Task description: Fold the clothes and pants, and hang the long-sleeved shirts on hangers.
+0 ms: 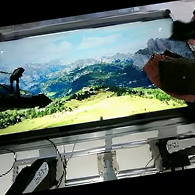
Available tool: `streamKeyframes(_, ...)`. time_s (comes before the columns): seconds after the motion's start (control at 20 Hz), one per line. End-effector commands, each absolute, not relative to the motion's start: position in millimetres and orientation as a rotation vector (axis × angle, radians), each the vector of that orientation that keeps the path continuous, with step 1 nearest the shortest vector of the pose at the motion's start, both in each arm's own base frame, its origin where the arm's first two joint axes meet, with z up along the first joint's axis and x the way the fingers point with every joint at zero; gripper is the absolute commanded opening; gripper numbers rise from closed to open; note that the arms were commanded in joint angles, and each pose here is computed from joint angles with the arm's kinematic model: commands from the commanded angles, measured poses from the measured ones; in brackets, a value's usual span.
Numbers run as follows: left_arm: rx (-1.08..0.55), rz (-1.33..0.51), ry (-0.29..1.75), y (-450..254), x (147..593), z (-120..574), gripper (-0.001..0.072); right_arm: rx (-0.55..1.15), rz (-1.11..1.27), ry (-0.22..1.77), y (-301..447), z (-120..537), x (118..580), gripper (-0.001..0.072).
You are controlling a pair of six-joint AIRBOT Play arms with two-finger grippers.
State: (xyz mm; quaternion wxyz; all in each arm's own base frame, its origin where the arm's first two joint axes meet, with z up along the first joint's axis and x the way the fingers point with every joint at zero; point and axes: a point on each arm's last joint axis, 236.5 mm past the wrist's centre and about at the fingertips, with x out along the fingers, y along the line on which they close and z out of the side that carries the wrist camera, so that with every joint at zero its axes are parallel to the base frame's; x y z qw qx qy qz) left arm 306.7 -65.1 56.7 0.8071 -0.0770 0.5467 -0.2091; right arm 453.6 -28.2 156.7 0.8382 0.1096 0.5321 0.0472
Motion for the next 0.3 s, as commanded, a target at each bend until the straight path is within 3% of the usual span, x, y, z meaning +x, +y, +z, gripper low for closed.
streamKeyframes(0.0,-0.165,-0.446,1.170,-65,307,57,0.0535,0.020,0.190,1.321,42,105,426,0.0010)
streamKeyframes(0.25,-0.165,-0.446,1.170,-65,307,57,0.0535,-0.066,0.268,1.576,83,36,371,0.0010)
